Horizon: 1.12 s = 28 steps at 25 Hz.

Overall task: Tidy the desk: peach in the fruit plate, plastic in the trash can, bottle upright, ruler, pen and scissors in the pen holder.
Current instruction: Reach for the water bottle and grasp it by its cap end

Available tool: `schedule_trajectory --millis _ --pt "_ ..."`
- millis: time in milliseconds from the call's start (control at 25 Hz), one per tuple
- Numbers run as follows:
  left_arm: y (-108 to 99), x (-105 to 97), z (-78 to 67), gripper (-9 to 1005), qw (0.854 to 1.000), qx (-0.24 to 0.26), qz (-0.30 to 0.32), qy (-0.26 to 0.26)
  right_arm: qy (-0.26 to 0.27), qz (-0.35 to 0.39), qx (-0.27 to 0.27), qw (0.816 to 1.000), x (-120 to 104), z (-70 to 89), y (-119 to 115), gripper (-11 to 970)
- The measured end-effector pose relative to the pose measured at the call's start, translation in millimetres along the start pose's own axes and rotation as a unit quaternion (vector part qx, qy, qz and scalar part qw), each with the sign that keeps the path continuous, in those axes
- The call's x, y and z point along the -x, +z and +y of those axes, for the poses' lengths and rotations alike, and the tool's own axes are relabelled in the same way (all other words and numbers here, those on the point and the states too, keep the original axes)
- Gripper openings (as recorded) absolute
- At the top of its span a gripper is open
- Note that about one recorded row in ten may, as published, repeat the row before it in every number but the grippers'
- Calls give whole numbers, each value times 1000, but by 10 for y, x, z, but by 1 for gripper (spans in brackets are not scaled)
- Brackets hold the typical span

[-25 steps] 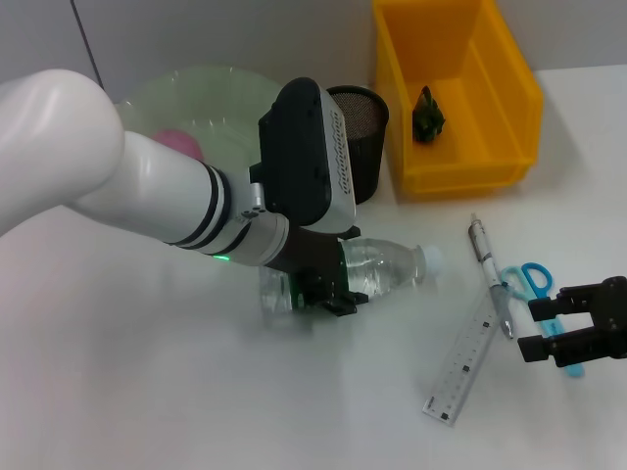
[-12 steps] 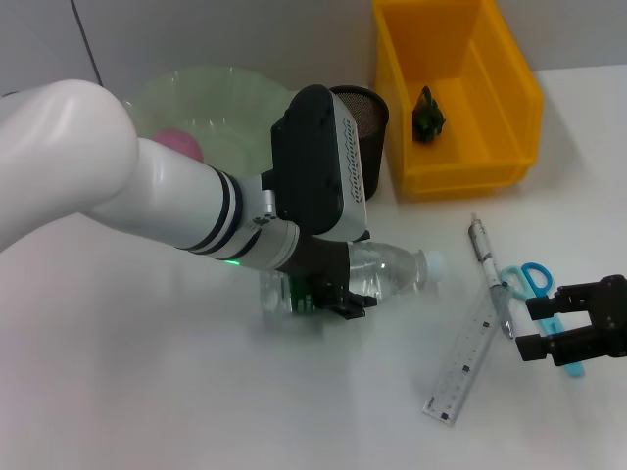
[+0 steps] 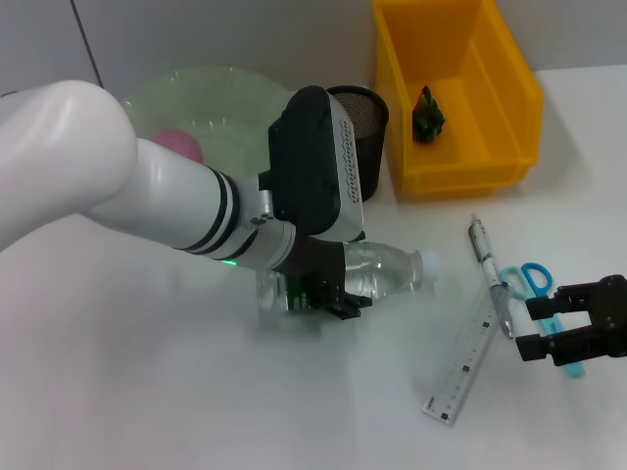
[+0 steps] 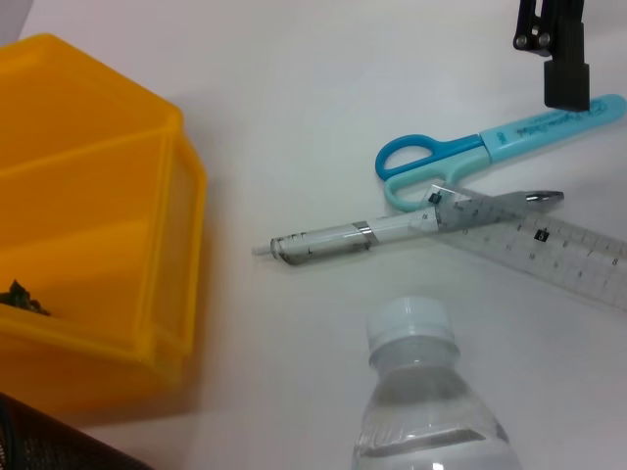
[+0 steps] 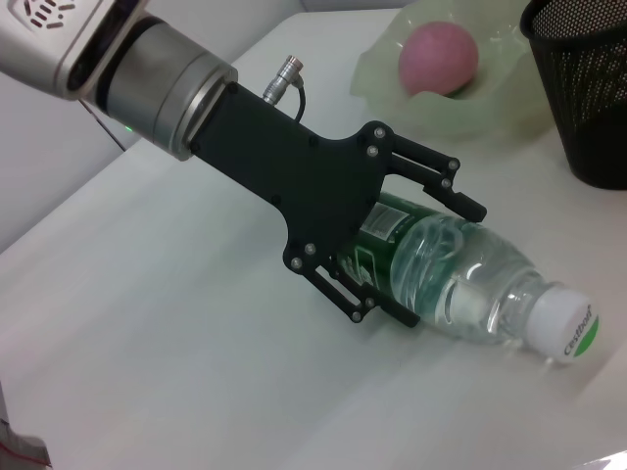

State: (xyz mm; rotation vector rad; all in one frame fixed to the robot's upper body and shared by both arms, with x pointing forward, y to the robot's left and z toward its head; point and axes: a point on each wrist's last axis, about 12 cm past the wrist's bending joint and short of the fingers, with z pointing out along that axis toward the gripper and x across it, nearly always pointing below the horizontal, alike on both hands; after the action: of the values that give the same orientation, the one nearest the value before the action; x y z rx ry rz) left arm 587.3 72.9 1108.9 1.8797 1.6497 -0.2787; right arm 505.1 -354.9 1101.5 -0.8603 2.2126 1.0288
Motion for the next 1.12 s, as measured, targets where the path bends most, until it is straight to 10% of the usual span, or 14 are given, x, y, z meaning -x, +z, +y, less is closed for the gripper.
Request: schedule_trajectory --millis 1120 --pt "-163 -204 61 782 999 0 13 -31 2 0 -2 1000 4 -15 -4 834"
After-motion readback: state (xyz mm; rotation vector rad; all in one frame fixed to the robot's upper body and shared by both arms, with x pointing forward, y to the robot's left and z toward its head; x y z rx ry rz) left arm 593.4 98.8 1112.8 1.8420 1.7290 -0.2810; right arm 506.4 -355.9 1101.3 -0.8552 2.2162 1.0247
